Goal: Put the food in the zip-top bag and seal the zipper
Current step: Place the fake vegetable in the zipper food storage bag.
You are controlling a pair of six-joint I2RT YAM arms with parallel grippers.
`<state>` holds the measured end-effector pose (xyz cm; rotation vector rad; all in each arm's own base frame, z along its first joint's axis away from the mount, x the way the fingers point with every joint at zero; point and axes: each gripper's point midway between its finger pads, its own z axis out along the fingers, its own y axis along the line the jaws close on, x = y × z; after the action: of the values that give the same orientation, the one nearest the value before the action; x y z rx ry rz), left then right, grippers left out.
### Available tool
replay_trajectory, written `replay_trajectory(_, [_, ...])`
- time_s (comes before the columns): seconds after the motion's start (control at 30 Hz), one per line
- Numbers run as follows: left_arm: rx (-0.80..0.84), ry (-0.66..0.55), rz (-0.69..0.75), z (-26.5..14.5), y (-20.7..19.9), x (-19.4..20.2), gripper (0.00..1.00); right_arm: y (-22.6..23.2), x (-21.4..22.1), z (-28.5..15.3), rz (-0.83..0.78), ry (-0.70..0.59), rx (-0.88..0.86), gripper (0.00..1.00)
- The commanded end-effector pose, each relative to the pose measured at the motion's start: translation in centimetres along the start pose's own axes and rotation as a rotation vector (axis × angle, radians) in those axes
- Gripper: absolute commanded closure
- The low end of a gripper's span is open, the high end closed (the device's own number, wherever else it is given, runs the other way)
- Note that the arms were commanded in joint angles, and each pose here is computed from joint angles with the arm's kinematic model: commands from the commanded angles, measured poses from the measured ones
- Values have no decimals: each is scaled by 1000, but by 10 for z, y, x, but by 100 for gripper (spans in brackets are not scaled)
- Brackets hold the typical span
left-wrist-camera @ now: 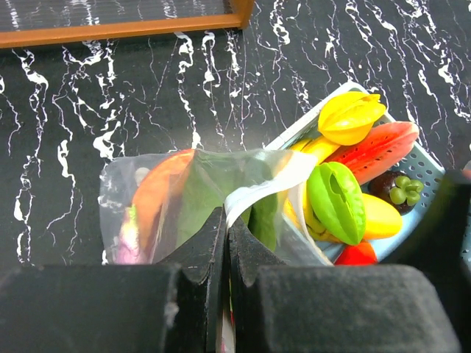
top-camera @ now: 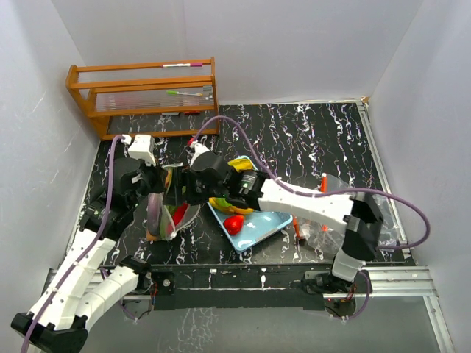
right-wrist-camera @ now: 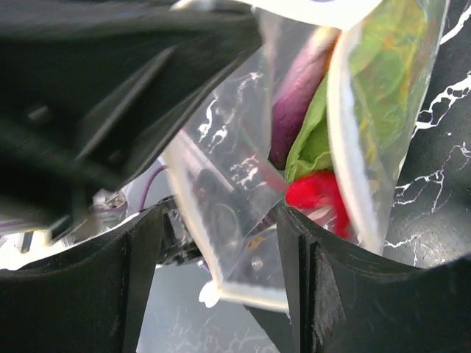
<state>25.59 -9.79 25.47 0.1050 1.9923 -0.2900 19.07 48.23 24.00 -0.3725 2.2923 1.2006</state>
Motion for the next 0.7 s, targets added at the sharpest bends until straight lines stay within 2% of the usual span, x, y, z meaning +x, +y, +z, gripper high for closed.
replay_trajectory(0.0, [-19,-44,2,2,2,-11,100,31,-29,-53,-70,-140,-54,35])
replay_trajectory(0.1, [-23,-36,6,5,2,-11,100,28,-32,-73,-95,-182,-24,35])
replay_trajectory(0.3, [19,-42,-3,4,-7,-17,100,-19,-23,-84,-100,-199,167,35])
replay_trajectory(0.53, [38,-29,-17,7,-11,-15,100,-49,-10,-74,-112,-176,252,35])
replay_trajectory(0.67, [40,-29,-18,8,-11,-14,100,-62,-2,-67,-66,-156,268,36])
